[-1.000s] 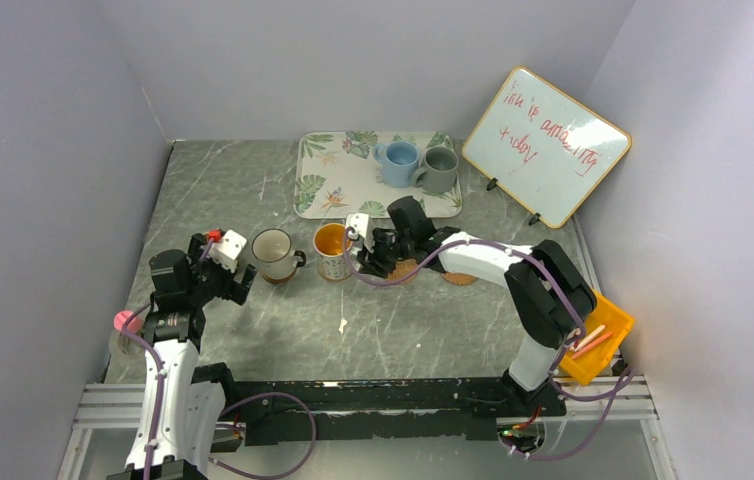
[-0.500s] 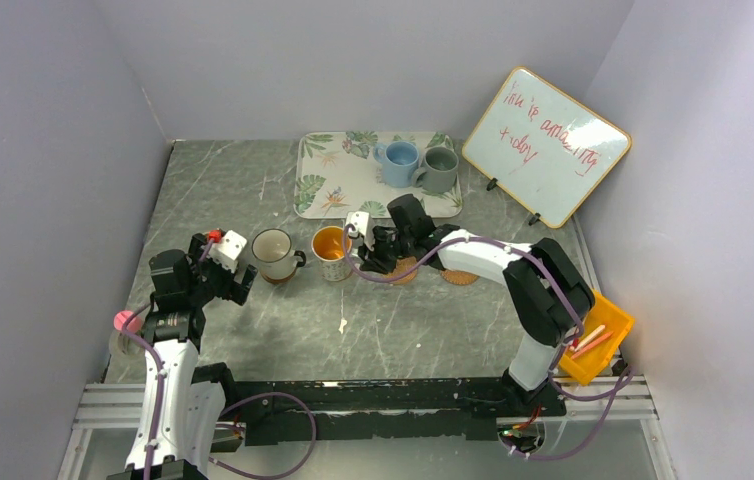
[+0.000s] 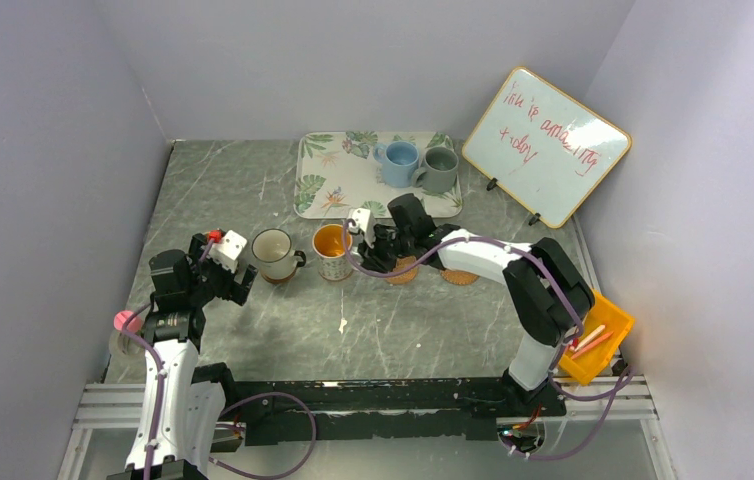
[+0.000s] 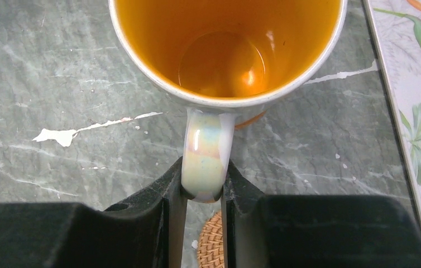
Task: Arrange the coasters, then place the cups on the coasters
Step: Place the cup on the coaster.
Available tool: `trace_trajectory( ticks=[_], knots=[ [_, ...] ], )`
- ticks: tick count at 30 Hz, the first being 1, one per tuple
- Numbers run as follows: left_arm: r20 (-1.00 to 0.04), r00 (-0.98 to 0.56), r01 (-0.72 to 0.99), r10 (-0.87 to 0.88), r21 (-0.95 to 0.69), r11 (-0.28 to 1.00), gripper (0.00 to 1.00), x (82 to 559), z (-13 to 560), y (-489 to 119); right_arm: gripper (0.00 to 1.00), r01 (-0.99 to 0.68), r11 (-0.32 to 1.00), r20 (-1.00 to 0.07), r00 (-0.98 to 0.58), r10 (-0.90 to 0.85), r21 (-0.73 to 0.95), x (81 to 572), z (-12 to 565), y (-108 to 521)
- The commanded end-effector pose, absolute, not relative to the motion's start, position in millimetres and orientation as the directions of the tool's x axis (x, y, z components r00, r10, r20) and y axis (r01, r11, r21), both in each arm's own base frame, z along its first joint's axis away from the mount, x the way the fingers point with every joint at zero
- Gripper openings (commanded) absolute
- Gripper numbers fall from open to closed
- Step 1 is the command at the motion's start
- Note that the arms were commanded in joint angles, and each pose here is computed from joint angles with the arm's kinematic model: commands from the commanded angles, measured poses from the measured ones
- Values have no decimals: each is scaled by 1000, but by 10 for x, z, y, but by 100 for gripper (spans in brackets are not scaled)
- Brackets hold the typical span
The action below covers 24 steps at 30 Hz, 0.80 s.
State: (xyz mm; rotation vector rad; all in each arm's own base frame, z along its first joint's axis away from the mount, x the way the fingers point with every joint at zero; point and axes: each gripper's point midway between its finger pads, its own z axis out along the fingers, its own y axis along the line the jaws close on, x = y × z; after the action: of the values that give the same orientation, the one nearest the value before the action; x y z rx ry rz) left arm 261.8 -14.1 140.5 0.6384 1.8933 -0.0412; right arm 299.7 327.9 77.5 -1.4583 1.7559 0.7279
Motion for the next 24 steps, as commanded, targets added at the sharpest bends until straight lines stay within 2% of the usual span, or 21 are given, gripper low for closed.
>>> trace_trajectory(
  ticks=[1, 24],
  knots=[
    [-876, -237, 460, 419, 279, 843, 96, 2622, 1463, -165, 19, -962, 255, -861, -42, -507, -103, 3277, 1027, 3314],
    [-877, -236, 459, 418, 278, 844, 96, 2620, 1465, -162, 19, -981, 192, -861, -72, -503, -30, 3158, 939, 3346]
  ],
)
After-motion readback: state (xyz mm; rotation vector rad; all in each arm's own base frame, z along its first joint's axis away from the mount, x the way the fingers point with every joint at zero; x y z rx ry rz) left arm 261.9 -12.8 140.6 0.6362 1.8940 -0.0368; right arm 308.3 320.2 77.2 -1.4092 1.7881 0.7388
